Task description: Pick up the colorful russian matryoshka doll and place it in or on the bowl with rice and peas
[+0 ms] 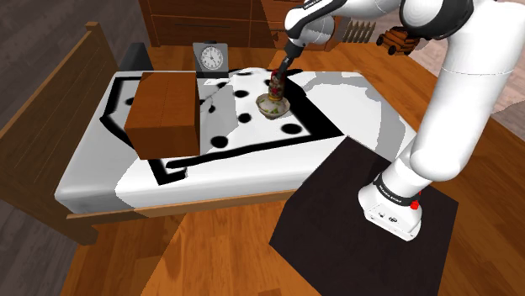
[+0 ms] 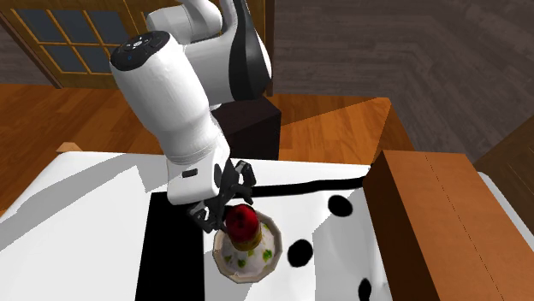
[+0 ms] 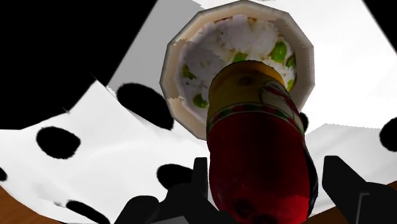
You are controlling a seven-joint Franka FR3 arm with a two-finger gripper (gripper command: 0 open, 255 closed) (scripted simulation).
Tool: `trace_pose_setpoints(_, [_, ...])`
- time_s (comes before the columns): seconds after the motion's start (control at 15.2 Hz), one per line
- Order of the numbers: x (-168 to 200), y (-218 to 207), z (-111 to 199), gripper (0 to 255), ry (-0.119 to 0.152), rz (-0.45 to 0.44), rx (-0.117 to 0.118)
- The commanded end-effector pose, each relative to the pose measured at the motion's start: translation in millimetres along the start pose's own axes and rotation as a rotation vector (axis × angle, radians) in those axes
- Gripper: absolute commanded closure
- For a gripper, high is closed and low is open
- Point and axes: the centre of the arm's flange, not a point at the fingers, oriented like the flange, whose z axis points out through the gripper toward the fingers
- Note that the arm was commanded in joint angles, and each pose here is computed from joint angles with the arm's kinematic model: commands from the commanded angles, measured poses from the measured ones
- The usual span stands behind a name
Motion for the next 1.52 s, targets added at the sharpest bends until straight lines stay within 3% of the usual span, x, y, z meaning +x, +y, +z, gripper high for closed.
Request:
trace_pose_setpoints(0.0, [-3,1,10,255,0.001,0.0,0.0])
trace_pose_setpoints(0.66, [-5,1,21,255,0.001,0.0,0.0])
trace_pose_setpoints(0.73, [-5,1,21,0,0.001,0.0,0.0])
trace_pose_setpoints(1.06, [-5,1,21,0,0.001,0.0,0.0])
trace_pose_setpoints(1.32, [-5,1,-29,0,0.001,0.0,0.0])
trace_pose_setpoints(1.45, [-6,1,-29,0,0.001,0.0,0.0])
